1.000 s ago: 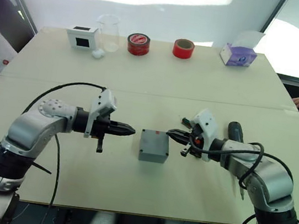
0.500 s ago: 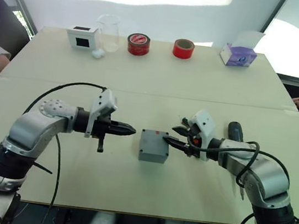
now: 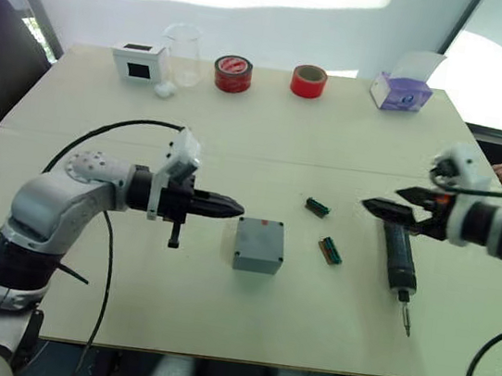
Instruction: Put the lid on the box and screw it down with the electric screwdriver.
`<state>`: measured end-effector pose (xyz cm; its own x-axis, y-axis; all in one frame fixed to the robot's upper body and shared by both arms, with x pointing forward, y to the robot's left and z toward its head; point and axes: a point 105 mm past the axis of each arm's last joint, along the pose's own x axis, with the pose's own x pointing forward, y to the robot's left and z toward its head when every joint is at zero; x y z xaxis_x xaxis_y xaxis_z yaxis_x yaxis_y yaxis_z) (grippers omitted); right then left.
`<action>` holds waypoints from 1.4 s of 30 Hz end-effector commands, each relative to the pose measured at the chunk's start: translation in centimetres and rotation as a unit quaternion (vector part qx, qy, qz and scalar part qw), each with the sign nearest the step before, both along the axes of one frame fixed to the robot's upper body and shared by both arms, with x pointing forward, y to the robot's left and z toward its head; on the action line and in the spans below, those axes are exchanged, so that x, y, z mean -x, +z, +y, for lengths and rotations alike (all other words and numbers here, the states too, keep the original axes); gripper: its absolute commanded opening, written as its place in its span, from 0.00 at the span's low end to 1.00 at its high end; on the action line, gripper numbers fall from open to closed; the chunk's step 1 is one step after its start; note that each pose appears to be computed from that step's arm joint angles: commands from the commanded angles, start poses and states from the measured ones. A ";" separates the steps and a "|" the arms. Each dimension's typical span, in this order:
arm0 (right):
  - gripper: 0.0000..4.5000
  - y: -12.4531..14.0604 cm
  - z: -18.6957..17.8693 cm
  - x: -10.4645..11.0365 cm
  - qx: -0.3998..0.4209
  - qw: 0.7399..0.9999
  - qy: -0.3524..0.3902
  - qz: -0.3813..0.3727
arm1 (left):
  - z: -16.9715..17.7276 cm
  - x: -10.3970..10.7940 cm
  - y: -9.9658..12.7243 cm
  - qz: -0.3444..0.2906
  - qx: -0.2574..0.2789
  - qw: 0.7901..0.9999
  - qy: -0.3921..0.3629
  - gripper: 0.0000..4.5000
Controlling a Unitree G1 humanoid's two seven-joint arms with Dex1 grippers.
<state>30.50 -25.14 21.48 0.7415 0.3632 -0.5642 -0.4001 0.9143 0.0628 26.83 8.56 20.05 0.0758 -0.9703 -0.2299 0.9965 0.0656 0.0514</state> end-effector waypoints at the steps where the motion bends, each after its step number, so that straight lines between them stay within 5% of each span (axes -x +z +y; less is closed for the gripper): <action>1: 0.99 -0.2 -2.2 0.9 0.021 0.997 -0.039 0.065 | -0.6 1.0 0.7 -0.040 -0.020 0.998 -0.040 0.00; 8: 0.99 -4.2 -4.1 1.8 0.031 0.969 -0.068 0.233 | -0.7 1.3 -0.7 -0.050 -0.044 0.996 -0.056 0.00; 18: 0.99 -6.5 -3.2 0.3 0.014 0.953 -0.076 0.294 | -0.6 1.8 -1.3 -0.050 -0.043 0.997 -0.032 0.00; 27: 0.99 -9.3 -2.8 1.1 0.063 0.937 -0.053 0.339 | -0.7 2.3 -1.8 -0.047 -0.042 0.998 -0.012 0.00; 36: 0.41 -9.9 -2.1 0.1 0.088 0.940 -0.037 0.329 | -0.2 1.6 -2.1 -0.050 -0.045 0.998 0.012 0.00; 42: 0.40 -6.0 -2.9 -3.3 0.065 0.968 -0.070 0.232 | 0.8 0.7 -2.2 -0.054 -0.055 0.996 0.039 0.00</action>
